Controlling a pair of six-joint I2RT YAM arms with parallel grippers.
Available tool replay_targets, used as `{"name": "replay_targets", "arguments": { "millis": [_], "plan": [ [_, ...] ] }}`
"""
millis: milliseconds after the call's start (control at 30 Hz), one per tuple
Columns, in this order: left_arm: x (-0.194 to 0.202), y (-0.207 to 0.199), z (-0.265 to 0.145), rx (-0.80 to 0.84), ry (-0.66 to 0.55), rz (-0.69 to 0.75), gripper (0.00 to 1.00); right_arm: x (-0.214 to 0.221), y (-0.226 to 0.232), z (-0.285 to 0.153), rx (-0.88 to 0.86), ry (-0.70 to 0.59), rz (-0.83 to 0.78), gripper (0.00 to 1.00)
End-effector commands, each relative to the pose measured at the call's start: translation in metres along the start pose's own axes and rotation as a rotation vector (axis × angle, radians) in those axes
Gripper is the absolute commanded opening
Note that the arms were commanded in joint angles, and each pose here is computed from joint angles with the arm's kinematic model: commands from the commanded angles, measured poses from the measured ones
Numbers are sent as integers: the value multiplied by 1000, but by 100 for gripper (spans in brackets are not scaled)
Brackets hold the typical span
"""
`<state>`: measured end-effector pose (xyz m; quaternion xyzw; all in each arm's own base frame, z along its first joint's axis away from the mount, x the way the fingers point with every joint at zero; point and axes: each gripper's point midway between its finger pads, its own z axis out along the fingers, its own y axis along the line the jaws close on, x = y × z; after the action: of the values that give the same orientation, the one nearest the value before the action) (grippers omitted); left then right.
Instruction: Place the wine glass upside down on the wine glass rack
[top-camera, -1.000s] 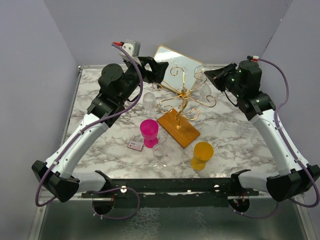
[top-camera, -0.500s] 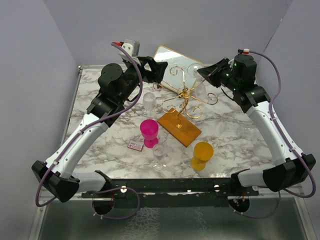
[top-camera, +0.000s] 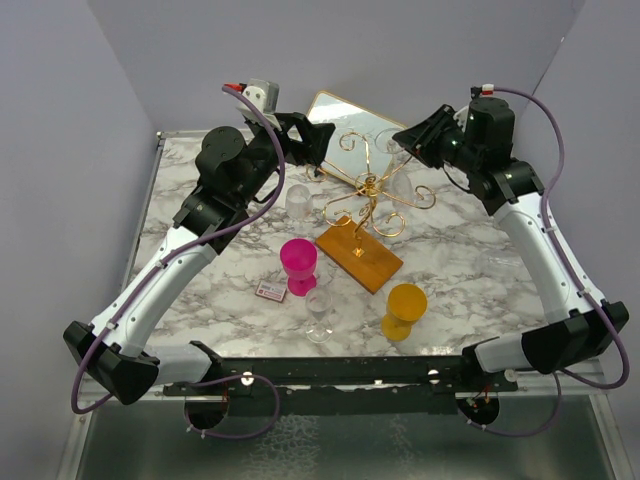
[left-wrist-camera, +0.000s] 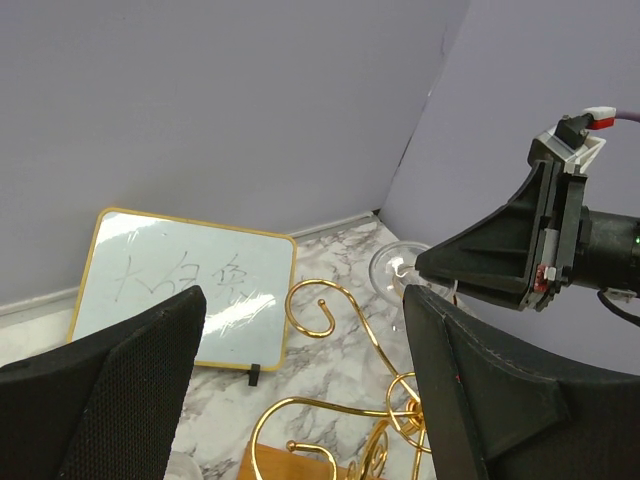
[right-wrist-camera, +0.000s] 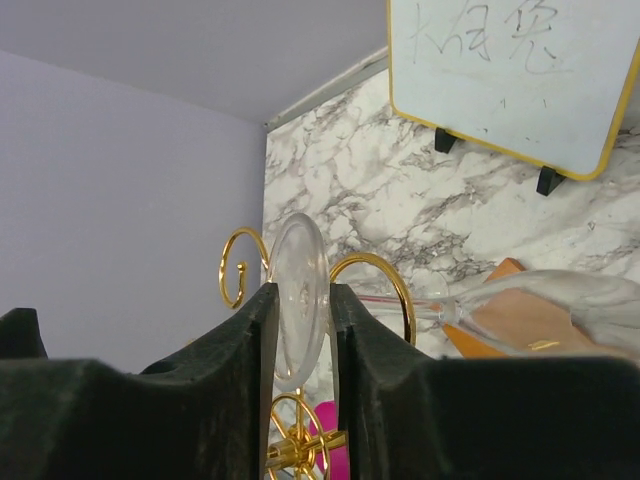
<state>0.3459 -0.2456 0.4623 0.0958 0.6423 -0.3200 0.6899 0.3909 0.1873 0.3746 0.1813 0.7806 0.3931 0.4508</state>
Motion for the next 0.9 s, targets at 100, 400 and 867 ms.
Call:
{"name": "replay_targets", "arguments": {
  "millis": [100, 400, 867],
  "plan": [
    [-28, -2, -8, -4, -65, 16, 83, -3, -1, -3, 35, 20, -58, 30],
    [-31, 0, -11, -9, -68, 23, 83, -12, -8, -7, 117, 14, -113, 44],
    [-32, 1, -15, -11, -66, 38, 83, -21, -9, -15, 155, 4, -188, 56]
  ]
}}
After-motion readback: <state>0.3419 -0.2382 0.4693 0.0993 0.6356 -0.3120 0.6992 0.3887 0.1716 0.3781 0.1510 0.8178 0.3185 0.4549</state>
